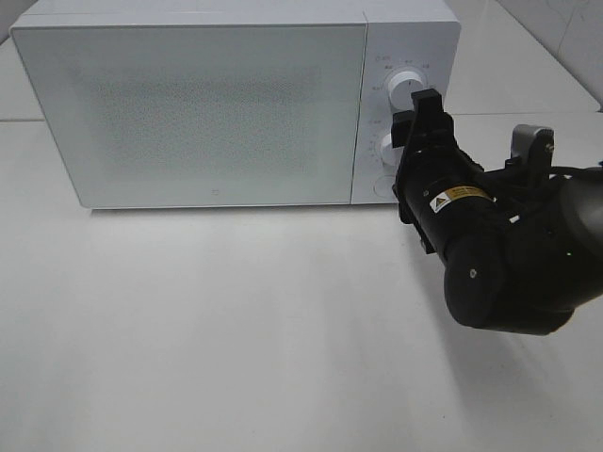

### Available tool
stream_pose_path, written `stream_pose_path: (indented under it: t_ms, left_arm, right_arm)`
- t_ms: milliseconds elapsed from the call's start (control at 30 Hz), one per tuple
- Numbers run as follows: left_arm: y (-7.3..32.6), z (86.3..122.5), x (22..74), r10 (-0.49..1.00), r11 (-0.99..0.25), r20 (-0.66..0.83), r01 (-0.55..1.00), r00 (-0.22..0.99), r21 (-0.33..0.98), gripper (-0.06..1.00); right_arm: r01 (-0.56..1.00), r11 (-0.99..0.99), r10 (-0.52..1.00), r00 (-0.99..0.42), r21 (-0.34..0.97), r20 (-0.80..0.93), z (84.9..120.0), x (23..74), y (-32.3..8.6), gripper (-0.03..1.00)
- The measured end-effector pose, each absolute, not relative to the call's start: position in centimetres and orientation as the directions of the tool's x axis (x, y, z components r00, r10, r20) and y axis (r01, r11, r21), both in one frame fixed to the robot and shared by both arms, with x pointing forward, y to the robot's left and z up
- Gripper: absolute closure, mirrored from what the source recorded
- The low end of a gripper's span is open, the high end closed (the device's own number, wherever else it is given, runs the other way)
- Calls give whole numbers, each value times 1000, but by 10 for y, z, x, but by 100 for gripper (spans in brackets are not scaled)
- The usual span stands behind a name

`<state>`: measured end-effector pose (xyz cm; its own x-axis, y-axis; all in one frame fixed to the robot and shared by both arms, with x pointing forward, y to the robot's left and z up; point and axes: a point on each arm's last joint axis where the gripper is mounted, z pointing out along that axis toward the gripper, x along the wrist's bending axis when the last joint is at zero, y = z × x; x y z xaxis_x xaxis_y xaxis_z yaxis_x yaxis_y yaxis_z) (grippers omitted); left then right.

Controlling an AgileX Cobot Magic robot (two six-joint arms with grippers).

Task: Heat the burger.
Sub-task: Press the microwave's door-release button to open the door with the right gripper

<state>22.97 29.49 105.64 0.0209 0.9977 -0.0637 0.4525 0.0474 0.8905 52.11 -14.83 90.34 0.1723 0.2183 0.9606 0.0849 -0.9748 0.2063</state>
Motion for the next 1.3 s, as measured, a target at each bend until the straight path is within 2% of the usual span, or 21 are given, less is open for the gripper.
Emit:
stream_pose_path:
  t_ms: [33, 67, 100, 167, 200, 233, 300, 400, 433, 500, 533, 767, 833, 933, 1000, 1133, 1300]
  left_arm:
    - [295, 1056, 230, 998, 47, -64, 452, 21, 891, -4]
    - [295, 1056, 230, 998, 47, -64, 452, 21, 891, -4]
    - [295, 1056, 230, 998, 47, -64, 452, 21, 891, -4]
    - [295, 1056, 230, 998, 47, -64, 452, 21, 891, -4]
    - [295, 1056, 230, 998, 47, -64, 452, 21, 891, -4]
    - [295, 1056, 230, 998, 47, -64, 452, 21, 891, -4]
    - [295, 1056, 230, 998, 47, -64, 452, 21, 891, -4]
    - [295, 1056, 230, 998, 47, -64, 452, 21, 891, -4]
    - [295, 1056, 230, 998, 47, -64, 452, 21, 891, -4]
    - [295, 1056, 230, 998, 47, -64, 452, 21, 891, -4]
    - [295, 1056, 230, 998, 47, -64, 452, 21, 891, -4]
    - [295, 1056, 230, 998, 47, -64, 452, 21, 891, -4]
    - [295, 1056, 230, 998, 47, -64, 452, 21, 891, -4]
    - [295, 1056, 230, 998, 47, -64, 452, 21, 891, -4]
    - [295, 1056, 230, 998, 47, -64, 452, 21, 891, -4]
    - [295, 1056, 230, 998, 47, -64, 452, 21, 891, -4]
    - [295, 1056, 230, 998, 47, -64, 452, 21, 891, -4]
  right_arm:
    - [122, -954, 290, 170, 272, 942, 907, 515, -150, 28]
    - [122, -954, 290, 170, 272, 942, 907, 515, -150, 28]
    - [171, -922, 375, 175, 347, 910, 911, 510, -152, 28]
    - [193, -905, 413, 178, 380, 893, 912, 507, -153, 28]
    - [251, -856, 500, 180, 452, 847, 917, 503, -153, 28]
    - [251, -856, 500, 180, 452, 847, 917, 503, -153, 28]
    - [348, -740, 651, 157, 575, 743, 926, 499, -154, 28]
    - [405, -665, 724, 143, 628, 675, 932, 497, -157, 28]
    - [467, -578, 793, 129, 669, 595, 935, 495, -164, 28]
    - [490, -542, 818, 120, 683, 563, 937, 494, -167, 28]
    - [547, -447, 872, 90, 708, 482, 940, 493, -174, 28]
    - [696, -184, 954, -45, 694, 298, 946, 483, -190, 28]
    - [777, -33, 961, -149, 628, 234, 948, 472, -198, 28]
    - [792, 6, 959, -176, 610, 220, 949, 469, -200, 28]
    - [828, 143, 949, -270, 542, 163, 954, 456, -209, 28]
    - [836, 189, 945, -298, 515, 138, 960, 449, -214, 28]
    - [850, 220, 944, -308, 478, 114, 987, 420, -225, 28]
